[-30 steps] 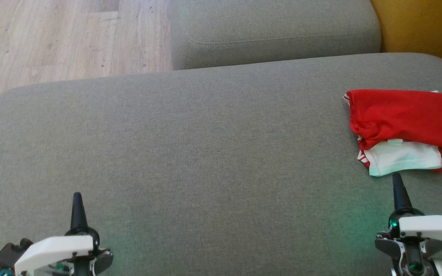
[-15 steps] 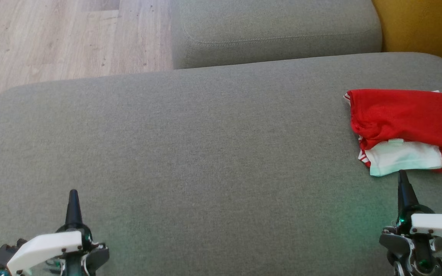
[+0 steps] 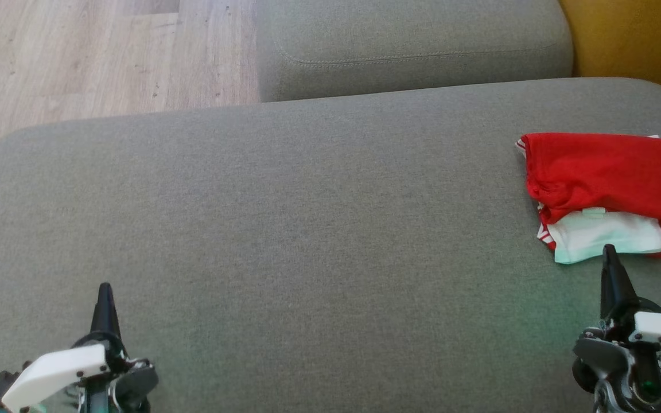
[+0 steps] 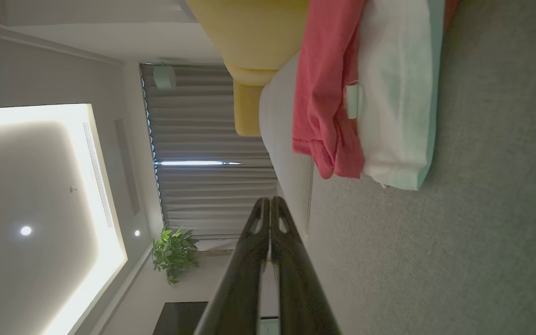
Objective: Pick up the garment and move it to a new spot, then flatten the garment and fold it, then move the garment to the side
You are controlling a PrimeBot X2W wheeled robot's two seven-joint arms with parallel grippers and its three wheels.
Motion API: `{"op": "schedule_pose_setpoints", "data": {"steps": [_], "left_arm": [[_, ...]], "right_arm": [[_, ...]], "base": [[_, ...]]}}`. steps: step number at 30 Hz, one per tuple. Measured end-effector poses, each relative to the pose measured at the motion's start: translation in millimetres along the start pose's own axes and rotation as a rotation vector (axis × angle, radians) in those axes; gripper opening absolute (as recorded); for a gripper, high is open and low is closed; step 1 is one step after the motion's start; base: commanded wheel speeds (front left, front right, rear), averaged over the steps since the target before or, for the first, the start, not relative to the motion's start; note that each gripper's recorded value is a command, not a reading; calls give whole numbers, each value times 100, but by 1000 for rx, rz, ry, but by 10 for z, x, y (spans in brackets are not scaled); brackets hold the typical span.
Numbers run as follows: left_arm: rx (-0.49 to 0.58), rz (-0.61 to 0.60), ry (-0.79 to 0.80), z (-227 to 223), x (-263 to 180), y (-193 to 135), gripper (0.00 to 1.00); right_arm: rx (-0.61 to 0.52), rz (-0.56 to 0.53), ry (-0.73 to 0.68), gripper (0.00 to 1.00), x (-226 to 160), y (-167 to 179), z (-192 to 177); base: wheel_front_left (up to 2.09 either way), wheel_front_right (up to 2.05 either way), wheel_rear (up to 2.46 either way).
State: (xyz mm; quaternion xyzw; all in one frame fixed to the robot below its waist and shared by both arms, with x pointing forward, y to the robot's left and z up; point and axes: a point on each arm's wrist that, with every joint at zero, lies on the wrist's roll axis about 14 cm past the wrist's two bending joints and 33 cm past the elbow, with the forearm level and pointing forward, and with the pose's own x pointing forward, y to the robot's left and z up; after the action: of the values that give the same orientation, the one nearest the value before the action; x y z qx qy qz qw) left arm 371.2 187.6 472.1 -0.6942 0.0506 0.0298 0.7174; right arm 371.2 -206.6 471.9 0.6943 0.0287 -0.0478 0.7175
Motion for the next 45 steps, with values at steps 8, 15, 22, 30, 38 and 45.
{"op": "schedule_pose_setpoints", "data": {"steps": [8, 15, 22, 30, 38, 45], "left_arm": [[-31, -24, 2, 5, 34, -67, 0], [-33, -24, 2, 6, 34, -67, 0], [-33, -24, 1, 7, 34, -67, 0], [-34, -25, 1, 8, 34, -68, 0], [-34, -25, 1, 9, 34, -68, 0], [-34, -25, 0, 9, 34, -68, 0]], "right_arm": [[37, 10, -2, 0, 4, 26, 13], [37, 11, -2, 0, 4, 28, 13], [37, 12, -2, 0, 4, 30, 13], [37, 12, -2, 0, 4, 31, 13], [37, 12, -2, 0, 4, 32, 13], [37, 12, -2, 0, 4, 32, 13]], "base": [[0, 0, 0], [0, 0, 0], [0, 0, 0], [0, 0, 0], [0, 0, 0], [0, 0, 0]]}}
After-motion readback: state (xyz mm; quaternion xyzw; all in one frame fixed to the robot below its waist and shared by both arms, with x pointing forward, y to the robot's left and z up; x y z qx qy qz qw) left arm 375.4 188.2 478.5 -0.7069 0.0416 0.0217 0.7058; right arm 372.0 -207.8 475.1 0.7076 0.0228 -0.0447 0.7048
